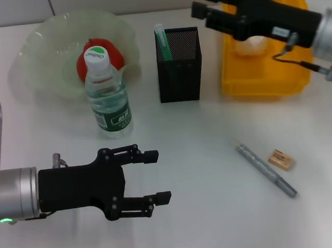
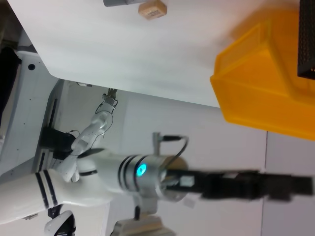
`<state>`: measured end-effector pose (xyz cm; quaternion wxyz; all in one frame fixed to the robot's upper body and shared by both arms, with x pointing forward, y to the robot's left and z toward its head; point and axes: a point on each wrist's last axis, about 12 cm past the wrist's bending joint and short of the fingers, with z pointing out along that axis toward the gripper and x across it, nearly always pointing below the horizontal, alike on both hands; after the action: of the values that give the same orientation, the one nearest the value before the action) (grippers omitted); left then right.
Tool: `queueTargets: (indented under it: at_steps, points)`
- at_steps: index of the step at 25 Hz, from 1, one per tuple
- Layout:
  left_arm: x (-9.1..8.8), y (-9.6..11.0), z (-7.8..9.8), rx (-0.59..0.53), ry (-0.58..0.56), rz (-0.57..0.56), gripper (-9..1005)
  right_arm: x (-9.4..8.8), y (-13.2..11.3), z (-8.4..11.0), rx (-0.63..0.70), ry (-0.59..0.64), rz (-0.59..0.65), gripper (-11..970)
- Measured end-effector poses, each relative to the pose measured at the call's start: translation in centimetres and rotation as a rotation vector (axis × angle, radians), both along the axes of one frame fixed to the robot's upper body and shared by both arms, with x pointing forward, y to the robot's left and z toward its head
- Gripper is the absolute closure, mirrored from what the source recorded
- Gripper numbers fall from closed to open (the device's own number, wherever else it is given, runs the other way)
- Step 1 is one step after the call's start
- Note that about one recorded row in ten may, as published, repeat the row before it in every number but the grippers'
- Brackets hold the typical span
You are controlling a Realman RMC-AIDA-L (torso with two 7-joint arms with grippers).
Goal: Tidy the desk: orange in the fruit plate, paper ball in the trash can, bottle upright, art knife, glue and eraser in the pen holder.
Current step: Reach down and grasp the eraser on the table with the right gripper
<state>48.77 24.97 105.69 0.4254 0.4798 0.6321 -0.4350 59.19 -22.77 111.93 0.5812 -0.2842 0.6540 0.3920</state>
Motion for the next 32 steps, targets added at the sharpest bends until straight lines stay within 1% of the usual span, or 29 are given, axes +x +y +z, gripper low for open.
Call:
queueTargets:
  at_steps: [1,2,3,4,8,13,16,19,23,28,32]
  points:
    - [0.0,0.0,0.0,0.000,0.000,0.000,196,-0.3,-0.4,0.4,0.005,0.017,0.014,396]
    - [0.0,0.0,0.0,0.001,0.000,0.000,196,-0.9,-1.3,1.7,-0.023,0.052,0.047,396]
    - [0.0,0.0,0.0,0.001,0.000,0.000,196,-0.9,-1.3,1.7,-0.023,0.052,0.047,396]
    - [0.0,0.0,0.0,0.001,-0.001,0.000,196,-1.2,-1.7,2.4,-0.052,0.070,0.061,397]
    - [0.1,0.0,0.0,0.001,-0.002,-0.001,196,-2.3,-2.1,5.1,-0.259,0.190,0.149,399]
    - [0.1,0.0,0.1,0.001,-0.002,-0.002,196,-3.0,-2.1,8.5,-0.506,0.401,0.137,401]
    - [0.1,-0.1,0.1,-0.001,-0.002,-0.003,196,-2.8,-1.8,9.8,-0.635,0.492,0.099,403]
    - [0.0,-0.1,0.1,-0.005,-0.001,-0.007,196,-2.3,-1.5,10.3,-0.726,0.586,0.065,403]
    - [-0.1,-0.2,0.2,-0.016,0.001,-0.021,196,-1.7,-1.3,9.7,-0.792,0.680,0.044,403]
    - [-0.1,-0.2,0.5,-0.049,-0.006,-0.008,195,-1.3,-0.9,8.2,-0.801,0.775,0.054,404]
    - [-0.2,-0.2,0.6,-0.058,-0.007,-0.008,194,-1.2,-0.4,7.4,-0.816,0.806,0.073,404]
